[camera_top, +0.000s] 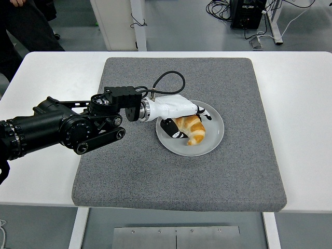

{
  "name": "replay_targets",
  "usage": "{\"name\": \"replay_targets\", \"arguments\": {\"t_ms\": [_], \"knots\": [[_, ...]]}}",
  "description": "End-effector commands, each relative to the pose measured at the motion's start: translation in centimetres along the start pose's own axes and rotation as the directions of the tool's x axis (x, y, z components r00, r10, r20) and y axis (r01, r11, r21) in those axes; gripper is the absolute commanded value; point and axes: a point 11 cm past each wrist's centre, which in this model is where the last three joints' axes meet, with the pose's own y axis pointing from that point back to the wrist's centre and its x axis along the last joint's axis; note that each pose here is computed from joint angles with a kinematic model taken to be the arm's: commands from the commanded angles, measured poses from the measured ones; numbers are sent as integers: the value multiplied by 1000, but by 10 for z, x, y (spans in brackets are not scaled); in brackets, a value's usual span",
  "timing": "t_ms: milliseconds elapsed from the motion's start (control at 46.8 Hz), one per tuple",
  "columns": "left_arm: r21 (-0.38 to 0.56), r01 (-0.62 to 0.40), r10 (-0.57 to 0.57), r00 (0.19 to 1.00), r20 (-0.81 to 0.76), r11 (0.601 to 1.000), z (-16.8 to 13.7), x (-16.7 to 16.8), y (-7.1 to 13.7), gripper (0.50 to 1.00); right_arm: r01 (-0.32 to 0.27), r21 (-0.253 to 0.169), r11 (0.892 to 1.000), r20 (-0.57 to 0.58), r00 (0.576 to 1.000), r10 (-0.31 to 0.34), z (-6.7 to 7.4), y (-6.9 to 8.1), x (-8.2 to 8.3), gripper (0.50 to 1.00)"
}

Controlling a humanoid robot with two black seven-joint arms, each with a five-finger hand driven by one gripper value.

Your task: Place the bread on the plate

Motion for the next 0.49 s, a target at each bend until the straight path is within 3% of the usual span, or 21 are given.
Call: {"name": "replay_targets", "arguments": {"t_ms": [0,363,470], "knots": [[-3,-8,8,1000,-17,1000,-1,1,1,954,0,0,1000,0,1000,0,0,0,0,1000],[26,-12,15,994,-112,1000,-16,10,14,968,0,0,1000,0,1000,0,0,0,0,1000],[-28,-25,19,976,-215,999,-17,19,22,969,0,0,1000,0,1000,0,0,0,0,1000]]}}
